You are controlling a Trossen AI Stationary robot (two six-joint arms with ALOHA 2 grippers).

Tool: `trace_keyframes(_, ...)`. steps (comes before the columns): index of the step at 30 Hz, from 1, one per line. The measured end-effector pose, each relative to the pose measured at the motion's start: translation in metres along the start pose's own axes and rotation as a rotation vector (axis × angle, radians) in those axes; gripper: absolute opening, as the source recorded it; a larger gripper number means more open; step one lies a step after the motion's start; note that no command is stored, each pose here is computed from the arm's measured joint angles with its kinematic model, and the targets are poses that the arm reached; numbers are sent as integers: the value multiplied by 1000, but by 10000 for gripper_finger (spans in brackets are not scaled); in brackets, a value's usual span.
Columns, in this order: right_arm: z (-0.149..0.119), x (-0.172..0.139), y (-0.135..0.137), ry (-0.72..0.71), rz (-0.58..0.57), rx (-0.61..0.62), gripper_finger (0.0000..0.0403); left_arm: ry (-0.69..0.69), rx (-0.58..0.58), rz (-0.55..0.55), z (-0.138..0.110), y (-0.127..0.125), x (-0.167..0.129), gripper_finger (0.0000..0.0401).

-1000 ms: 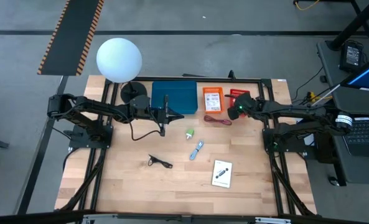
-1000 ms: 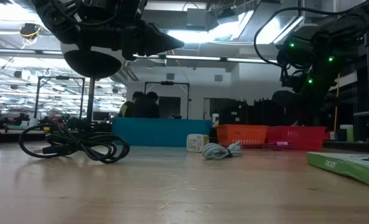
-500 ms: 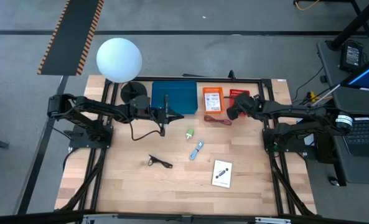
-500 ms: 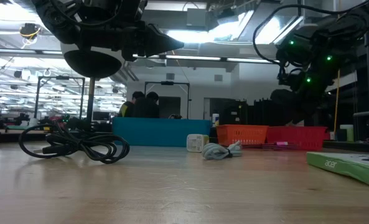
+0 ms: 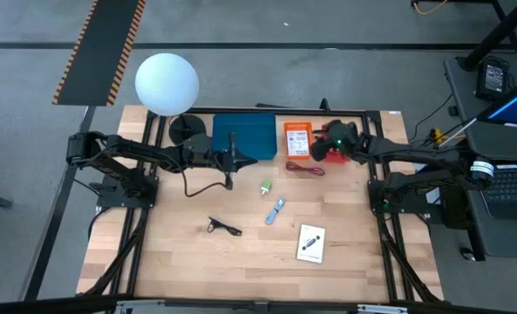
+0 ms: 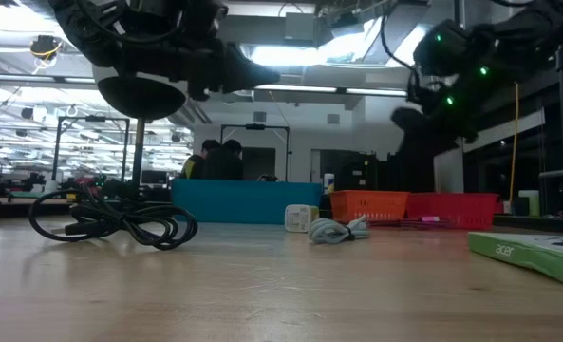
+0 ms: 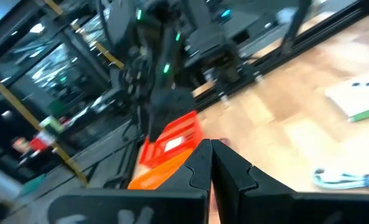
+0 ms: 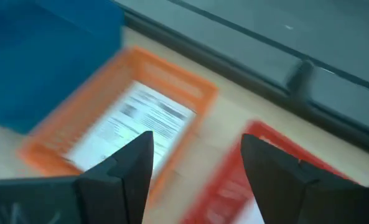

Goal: Pick and place items into bin
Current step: Put the light blue charger cable into the blue bin

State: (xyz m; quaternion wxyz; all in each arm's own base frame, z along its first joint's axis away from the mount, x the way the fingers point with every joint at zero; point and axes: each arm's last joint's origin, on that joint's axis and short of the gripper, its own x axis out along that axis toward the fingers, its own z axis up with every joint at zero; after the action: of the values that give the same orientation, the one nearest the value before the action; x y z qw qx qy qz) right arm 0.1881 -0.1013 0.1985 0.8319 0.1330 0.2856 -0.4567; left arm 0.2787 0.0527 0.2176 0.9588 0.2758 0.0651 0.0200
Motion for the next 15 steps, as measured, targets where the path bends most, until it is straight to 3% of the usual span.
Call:
trace_keyframes(8, 33, -22, 28, -109, 202, -134, 220, 27, -32, 34, -1, 1, 0, 2)
trace_keyframes(15, 35, -37, 49, -207, 313, -288, 185, 30, -158, 34, -1, 0, 0, 6)
